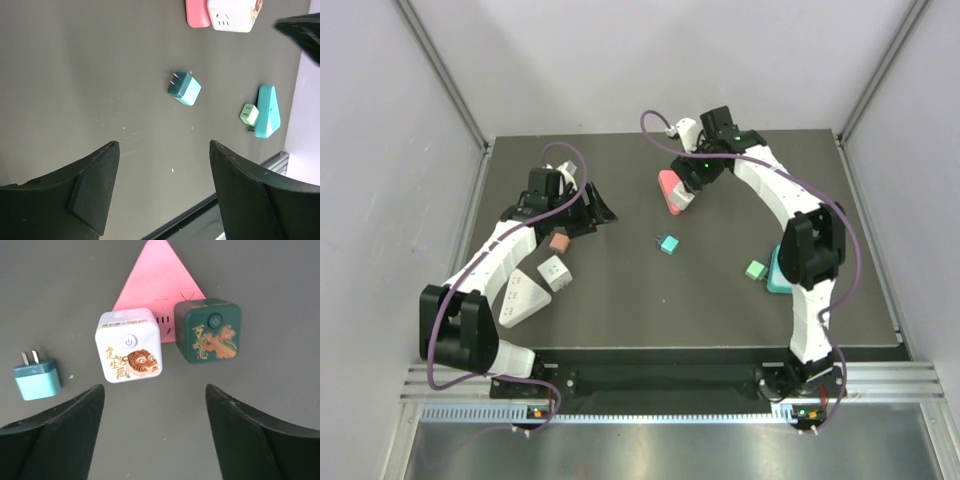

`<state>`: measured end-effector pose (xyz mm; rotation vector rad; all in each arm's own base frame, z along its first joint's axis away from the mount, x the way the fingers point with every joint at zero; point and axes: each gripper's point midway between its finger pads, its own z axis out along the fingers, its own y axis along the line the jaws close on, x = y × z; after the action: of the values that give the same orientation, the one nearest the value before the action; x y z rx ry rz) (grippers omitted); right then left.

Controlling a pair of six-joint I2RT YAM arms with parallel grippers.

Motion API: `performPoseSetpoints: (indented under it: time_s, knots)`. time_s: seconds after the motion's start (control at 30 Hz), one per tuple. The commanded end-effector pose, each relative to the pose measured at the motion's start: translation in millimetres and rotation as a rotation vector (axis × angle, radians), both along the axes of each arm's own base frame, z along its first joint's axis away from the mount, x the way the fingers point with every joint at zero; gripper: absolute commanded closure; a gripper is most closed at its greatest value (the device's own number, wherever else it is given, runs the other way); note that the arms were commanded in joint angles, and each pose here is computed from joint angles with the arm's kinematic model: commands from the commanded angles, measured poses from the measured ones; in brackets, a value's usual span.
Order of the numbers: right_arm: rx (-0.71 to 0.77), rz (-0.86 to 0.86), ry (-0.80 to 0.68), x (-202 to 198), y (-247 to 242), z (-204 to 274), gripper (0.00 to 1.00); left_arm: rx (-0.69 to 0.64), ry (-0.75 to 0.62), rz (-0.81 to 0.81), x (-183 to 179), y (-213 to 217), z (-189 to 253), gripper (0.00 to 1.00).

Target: Insert the plug

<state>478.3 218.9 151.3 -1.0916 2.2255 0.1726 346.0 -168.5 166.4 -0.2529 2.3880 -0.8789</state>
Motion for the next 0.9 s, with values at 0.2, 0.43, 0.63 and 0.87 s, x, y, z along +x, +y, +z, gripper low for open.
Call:
performPoseSetpoints:
  time_s: [0.2, 0.43, 0.63, 0.87]
  knots:
    - [0.240, -0.077, -0.133, 7, 12, 52, 0.95, 0.051, -0.063, -0.002, 6, 8, 11, 0.23]
    - [0.286, -0.022, 0.033, 4, 41, -15, 1.00, 0.040, -0.046, -0.006, 5, 6, 5, 0.23]
    - [0.227, -0.034, 0.074, 4, 34, -42, 1.00, 0.039, -0.020, 0.001, 4, 6, -5, 0.23]
    - [0.252, -0.031, -0.031, 17, 35, 20, 1.00, 0.026, -0.022, 0.002, 3, 5, 2, 0.23]
